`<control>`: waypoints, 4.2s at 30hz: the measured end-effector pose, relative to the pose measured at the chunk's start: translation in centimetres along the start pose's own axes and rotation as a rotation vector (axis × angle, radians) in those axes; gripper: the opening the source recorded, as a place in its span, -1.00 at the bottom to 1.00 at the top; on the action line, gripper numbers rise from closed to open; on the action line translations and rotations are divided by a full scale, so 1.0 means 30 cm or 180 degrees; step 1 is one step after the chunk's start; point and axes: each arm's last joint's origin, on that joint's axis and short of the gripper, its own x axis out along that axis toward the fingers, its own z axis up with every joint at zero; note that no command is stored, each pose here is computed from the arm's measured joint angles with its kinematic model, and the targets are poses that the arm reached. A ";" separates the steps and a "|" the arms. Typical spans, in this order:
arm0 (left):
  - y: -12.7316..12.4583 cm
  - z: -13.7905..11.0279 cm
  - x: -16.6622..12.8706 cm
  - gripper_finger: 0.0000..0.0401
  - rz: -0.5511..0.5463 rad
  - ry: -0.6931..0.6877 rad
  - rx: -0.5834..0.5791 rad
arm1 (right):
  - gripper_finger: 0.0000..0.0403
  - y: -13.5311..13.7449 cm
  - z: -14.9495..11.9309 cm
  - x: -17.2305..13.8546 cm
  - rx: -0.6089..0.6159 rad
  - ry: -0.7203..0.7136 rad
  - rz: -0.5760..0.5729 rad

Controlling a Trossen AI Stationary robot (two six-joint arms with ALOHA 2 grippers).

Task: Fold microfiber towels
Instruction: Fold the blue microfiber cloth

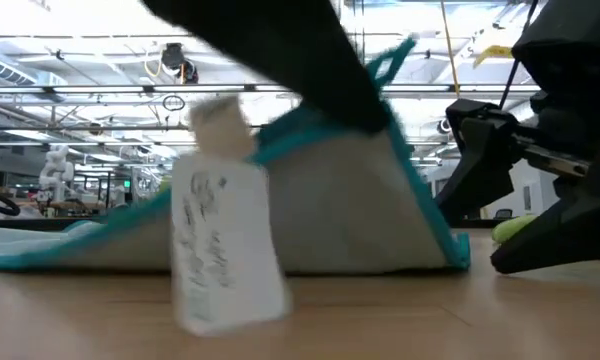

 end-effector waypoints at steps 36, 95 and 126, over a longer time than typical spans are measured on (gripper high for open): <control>-0.048 0.013 -0.151 -0.98 0.0727 -0.0405 0.0010 | 0.04 -0.027 -0.016 0.014 -0.0233 0.0139 -0.0072; -0.010 -0.028 -0.139 -0.96 0.0887 -0.0069 -0.0291 | -0.39 0.061 -0.033 0.039 -0.0671 -0.0173 0.0189; -0.012 -0.043 -0.146 -0.97 0.0937 0.0007 -0.0329 | -0.45 0.039 -0.004 0.013 -0.0627 -0.0198 0.0044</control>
